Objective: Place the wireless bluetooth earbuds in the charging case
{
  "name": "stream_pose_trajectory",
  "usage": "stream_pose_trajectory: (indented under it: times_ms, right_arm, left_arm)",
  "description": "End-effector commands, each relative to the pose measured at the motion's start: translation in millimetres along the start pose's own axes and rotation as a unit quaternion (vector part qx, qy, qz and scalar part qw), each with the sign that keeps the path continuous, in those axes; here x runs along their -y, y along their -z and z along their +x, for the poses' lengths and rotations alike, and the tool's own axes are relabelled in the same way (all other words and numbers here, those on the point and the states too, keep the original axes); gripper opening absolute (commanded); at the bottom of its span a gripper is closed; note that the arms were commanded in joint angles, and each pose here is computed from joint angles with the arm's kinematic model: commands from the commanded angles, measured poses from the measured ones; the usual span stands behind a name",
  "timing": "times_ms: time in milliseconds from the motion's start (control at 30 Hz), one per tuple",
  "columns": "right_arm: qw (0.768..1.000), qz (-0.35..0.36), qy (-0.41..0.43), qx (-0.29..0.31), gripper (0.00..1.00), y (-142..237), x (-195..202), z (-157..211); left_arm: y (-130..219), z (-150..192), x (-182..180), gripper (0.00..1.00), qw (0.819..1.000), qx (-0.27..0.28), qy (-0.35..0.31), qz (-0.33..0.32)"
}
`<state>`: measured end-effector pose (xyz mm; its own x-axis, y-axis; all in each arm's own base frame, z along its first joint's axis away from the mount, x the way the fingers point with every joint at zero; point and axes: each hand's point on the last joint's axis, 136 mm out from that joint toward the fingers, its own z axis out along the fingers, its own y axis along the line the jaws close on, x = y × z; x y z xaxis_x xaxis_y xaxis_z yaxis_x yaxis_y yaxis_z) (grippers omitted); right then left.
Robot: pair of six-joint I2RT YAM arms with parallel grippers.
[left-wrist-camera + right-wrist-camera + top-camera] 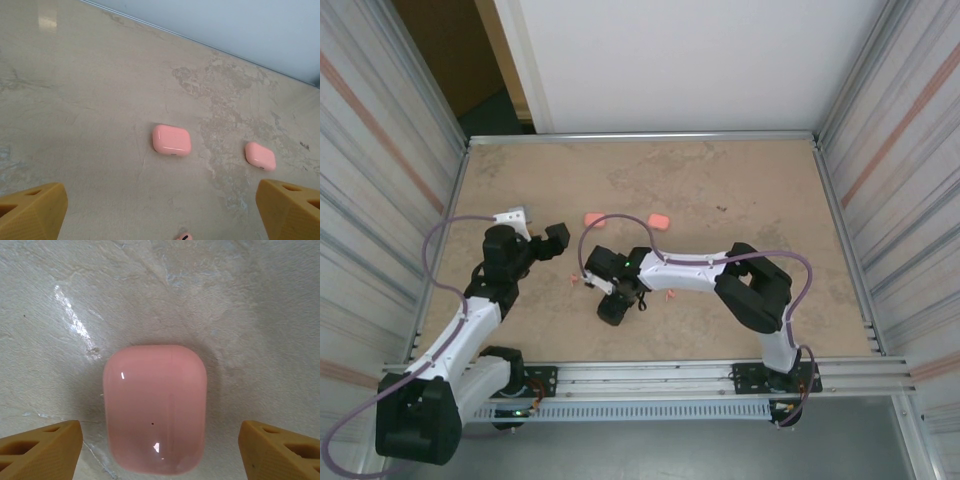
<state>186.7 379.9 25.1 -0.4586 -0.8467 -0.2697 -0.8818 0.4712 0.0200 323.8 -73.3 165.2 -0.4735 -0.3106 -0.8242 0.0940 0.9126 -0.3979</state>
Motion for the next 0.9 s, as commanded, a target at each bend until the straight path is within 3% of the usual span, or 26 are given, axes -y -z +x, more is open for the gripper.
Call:
stream_pose_trajectory:
  times_ms: [0, 300, 533, 700, 867]
  right_arm:
    - [1.0, 0.008, 0.016, -0.014, 0.78, -2, -1, 1]
    - [0.999, 0.014, 0.023, -0.023, 0.69, -9, -1, 4]
    - [0.999, 0.027, 0.026, -0.023, 0.55, -8, 2, 6]
    - [0.999, 0.036, 0.033, 0.017, 0.44, 1, 8, -1]
    - [0.996, 0.032, 0.044, 0.074, 0.44, 22, 15, -10]
  left_arm:
    - [0, -2, -3, 0.97, 1.0, 0.004, 0.009, -0.006]
    - [-1, -3, -2, 0.97, 1.0, 0.003, 0.011, -0.005]
    - [-1, -3, -2, 0.97, 1.0, 0.002, 0.011, -0.003]
    - [0, -3, 0, 0.97, 1.0, -0.005, 0.014, 0.0]
    - [1, -4, 17, 0.96, 0.999, -0.018, 0.004, 0.039]
